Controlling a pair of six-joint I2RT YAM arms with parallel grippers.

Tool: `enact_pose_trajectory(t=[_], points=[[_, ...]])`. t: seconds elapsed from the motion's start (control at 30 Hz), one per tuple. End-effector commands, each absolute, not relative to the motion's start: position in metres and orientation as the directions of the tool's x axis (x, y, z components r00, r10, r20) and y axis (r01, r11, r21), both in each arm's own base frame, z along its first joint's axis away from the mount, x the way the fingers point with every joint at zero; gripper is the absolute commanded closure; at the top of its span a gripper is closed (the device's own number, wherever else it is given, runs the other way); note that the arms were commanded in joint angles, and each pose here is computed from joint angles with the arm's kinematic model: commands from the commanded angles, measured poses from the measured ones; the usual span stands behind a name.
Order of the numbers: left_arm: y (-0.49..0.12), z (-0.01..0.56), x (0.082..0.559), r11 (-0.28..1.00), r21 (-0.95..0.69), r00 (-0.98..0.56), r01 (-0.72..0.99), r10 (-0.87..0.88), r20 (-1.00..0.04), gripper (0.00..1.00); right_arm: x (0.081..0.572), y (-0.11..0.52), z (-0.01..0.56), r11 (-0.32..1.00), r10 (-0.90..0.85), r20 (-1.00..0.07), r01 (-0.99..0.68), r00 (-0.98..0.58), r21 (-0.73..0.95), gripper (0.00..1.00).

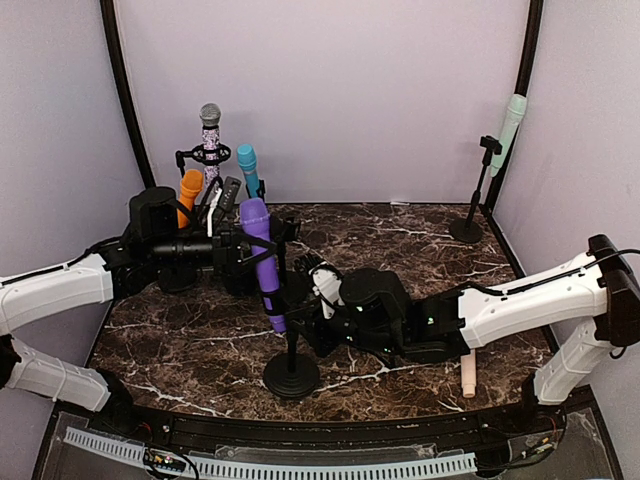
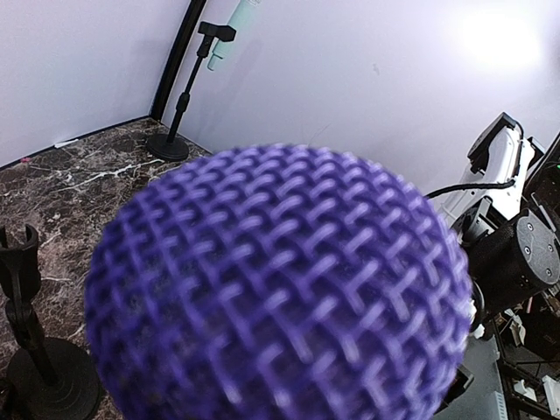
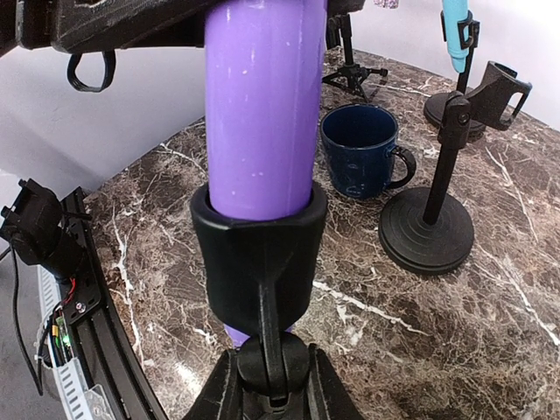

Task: Remove the microphone from the stand
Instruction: Remove the microphone from the microphone stand.

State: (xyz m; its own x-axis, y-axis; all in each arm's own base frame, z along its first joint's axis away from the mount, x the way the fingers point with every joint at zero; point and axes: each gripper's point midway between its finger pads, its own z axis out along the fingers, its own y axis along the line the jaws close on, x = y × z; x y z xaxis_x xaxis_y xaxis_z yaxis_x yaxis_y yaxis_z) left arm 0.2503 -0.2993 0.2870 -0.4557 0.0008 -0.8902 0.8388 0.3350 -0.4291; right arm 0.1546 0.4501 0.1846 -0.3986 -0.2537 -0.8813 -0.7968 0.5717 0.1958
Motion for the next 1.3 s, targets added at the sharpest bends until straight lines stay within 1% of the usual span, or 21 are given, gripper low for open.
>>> enact_pose_trajectory(t=[0.0,1.27], points=[[-0.255,0.398,0.298,0.513,-0.210,-0.103,0.833,-0.230,-0.968,1.00,0.097,0.388,0.064,0.512,-0.661,-0.588,-0.853,-0.465,0.100,1.00],[-0.241,0.422,0.304,0.545,-0.127,-0.012,0.829,-0.208,-0.978,1.00,0.101,0.389,0.065,0.536,-0.652,-0.587,-0.839,-0.480,0.092,1.00]])
